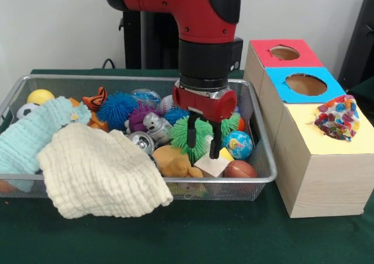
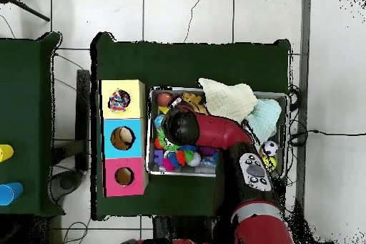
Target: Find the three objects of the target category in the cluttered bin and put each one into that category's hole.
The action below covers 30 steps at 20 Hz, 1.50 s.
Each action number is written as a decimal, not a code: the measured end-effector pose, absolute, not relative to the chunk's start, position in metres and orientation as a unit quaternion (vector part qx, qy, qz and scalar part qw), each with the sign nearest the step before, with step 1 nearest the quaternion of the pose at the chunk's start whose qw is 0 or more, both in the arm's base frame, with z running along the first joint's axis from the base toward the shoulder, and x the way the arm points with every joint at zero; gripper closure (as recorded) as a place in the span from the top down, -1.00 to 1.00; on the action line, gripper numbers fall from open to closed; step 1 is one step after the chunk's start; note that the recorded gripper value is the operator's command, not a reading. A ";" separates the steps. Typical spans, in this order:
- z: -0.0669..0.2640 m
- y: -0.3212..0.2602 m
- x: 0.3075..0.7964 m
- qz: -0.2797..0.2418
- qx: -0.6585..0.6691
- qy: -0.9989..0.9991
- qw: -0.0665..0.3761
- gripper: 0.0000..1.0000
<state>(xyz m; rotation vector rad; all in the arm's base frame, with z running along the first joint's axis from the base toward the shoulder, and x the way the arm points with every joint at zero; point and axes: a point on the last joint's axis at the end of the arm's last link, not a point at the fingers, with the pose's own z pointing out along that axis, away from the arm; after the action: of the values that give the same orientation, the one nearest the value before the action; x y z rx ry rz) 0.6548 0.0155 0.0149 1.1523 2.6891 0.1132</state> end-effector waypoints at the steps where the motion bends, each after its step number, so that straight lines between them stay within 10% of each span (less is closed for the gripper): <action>1: 0.009 0.017 0.652 0.038 0.393 0.913 0.101 1.00; 30: -0.017 0.004 0.633 0.052 0.472 0.878 0.061 1.00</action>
<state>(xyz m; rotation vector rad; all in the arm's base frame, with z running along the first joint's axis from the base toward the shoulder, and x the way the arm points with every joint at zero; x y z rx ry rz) 0.6334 0.0045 -0.0167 1.4270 2.6571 0.1558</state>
